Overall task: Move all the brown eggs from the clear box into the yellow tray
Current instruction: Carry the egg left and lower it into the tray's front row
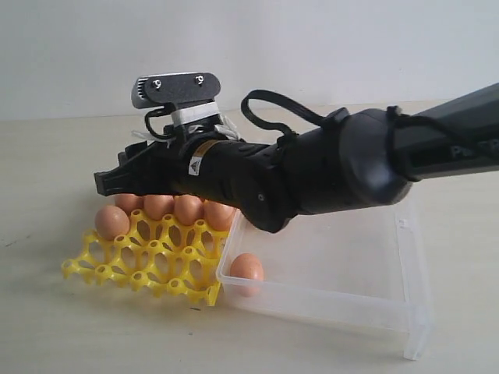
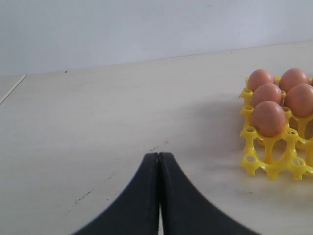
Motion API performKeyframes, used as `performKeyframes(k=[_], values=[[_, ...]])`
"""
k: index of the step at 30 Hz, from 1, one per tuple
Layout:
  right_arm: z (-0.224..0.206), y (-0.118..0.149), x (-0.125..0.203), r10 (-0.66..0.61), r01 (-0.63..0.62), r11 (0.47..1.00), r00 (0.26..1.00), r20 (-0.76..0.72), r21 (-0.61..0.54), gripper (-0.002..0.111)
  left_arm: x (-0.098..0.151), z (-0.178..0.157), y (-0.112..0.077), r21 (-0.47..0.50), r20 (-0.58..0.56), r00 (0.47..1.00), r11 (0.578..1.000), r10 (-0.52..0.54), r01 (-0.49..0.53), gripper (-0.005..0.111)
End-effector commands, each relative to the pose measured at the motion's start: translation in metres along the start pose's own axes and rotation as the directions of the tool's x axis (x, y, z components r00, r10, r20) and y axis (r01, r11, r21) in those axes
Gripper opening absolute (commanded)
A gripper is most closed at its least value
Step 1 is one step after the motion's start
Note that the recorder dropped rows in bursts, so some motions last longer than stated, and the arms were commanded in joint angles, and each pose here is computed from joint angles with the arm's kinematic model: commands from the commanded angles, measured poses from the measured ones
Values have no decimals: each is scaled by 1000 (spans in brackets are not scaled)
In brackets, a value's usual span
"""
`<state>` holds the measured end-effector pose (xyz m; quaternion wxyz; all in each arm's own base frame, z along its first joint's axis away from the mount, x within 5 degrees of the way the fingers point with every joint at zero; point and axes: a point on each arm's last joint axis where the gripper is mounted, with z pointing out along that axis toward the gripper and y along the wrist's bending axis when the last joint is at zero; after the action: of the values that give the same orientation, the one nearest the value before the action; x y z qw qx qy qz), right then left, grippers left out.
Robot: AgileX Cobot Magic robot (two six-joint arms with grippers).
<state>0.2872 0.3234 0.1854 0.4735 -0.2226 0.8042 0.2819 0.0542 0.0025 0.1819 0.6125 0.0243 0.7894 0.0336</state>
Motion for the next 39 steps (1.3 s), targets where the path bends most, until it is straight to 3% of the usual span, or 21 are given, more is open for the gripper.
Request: performKeyframes(k=[1,6,18,39], values=[[17,2,0,-14,15,1000,1000,21,-13,0,-3,-1,0,1,23,1000,1000,-11,11,0],[35,-1,15,-9,10,1000,998,-62,4,0,-3,-1,0,1,23,1000,1000,-11,11,0],[53,-9,39,8,-5,1000,994,-110,28,0,-3,-1,0,1,23,1000,1000,-11,11,0],[65,2,35,55,-55,998,995,-85,7,0,-3,-1,0,1,23,1000,1000,-11,11,0]])
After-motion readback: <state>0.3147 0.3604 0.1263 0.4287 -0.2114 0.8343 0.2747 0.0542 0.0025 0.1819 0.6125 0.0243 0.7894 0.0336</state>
